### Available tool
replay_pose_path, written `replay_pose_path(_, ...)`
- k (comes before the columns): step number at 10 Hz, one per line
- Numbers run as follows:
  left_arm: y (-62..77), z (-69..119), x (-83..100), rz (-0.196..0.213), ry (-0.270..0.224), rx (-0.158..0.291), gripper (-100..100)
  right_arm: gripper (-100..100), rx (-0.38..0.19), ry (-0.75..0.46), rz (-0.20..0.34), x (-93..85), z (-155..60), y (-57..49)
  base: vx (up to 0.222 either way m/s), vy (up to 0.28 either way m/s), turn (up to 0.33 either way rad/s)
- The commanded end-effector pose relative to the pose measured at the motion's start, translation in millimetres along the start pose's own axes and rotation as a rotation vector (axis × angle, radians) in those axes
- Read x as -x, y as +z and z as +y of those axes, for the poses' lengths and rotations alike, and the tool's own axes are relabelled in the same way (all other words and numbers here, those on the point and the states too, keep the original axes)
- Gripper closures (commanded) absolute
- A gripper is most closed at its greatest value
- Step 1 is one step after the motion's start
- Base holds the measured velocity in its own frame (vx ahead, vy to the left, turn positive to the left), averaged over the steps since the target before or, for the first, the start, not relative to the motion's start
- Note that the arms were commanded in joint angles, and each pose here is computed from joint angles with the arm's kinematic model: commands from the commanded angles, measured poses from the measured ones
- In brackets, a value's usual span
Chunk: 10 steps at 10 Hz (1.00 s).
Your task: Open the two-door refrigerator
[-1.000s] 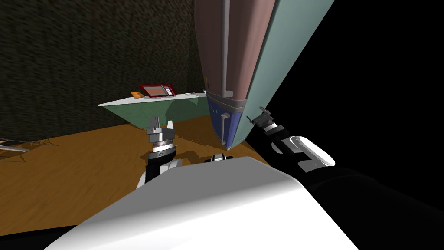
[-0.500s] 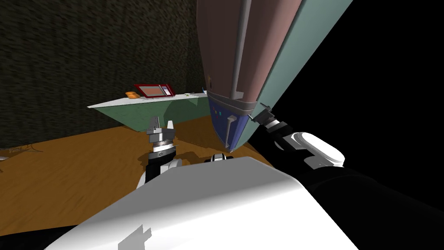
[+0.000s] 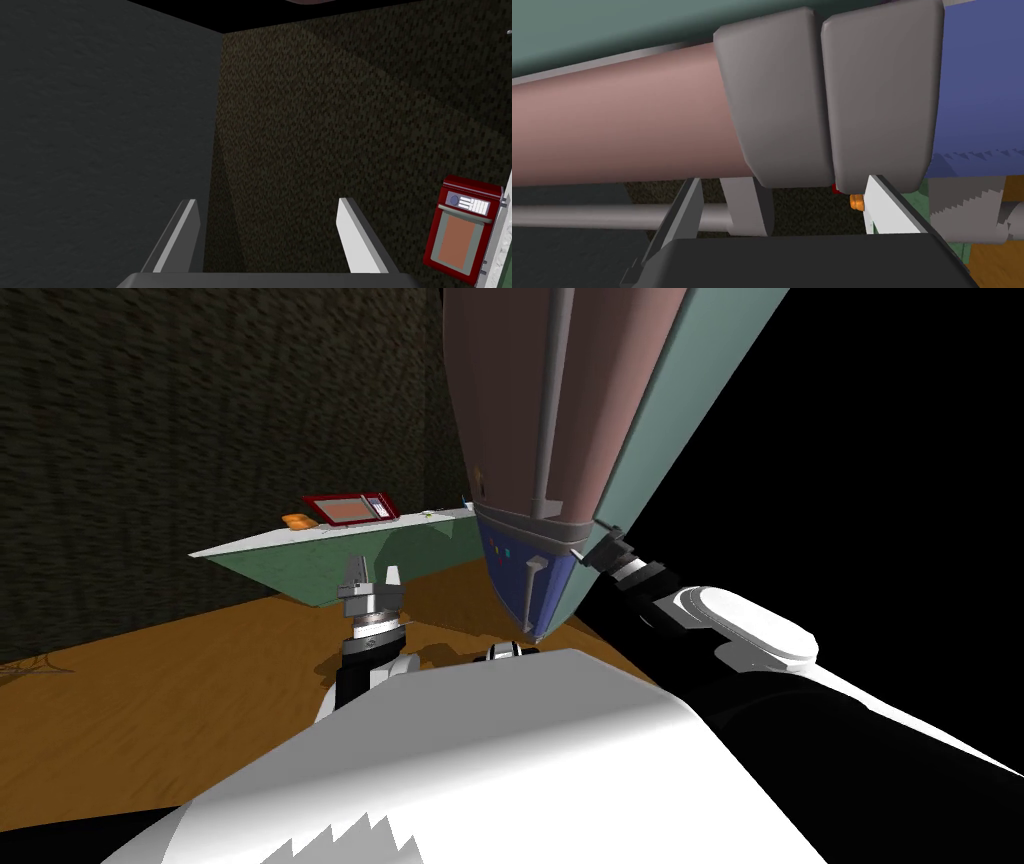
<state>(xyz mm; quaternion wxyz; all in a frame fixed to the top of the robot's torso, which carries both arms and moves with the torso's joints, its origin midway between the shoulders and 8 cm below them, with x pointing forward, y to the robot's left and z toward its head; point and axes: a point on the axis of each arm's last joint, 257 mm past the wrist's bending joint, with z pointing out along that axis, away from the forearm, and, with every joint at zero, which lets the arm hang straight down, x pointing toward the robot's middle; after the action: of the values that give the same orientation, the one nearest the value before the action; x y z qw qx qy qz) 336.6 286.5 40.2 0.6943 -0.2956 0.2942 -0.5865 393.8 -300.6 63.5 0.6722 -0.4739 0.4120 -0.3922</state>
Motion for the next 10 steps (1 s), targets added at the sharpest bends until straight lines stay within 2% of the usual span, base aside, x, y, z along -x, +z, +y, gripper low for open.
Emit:
replay_pose_path(1,0.0,0.0,0.0,0.000,0.000,0.000,0,-100,-0.037,-0.097,-0.061,28.9,-21,5.5,0.052,0.053,-0.045)
replay_pose_path(2,0.0,0.0,0.0,0.000,0.000,0.000,0,-100,-0.037,-0.097,-0.061,28.9,-21,5.5,0.051,0.027,0.003)
replay_pose_path(5,0.0,-0.1,0.0,0.000,0.000,0.000,0,-100,-0.052,-0.155,-0.133,66.2,-30,4.5,0.072,0.055,0.037)
replay_pose_path(6,0.0,-0.1,0.0,0.000,0.000,0.000,0,-100,-0.047,-0.144,-0.118,58.7,-28,1.3,0.034,0.032,0.005)
replay_pose_path(9,0.0,0.0,0.0,0.000,0.000,0.000,0,-100,-0.046,-0.150,-0.131,58.0,-42,9.0,0.063,0.067,-0.040)
replay_pose_path(10,0.0,0.0,0.0,0.000,0.000,0.000,0,-100,-0.043,-0.149,-0.131,59.5,-39,6.7,0.015,0.025,-0.027)
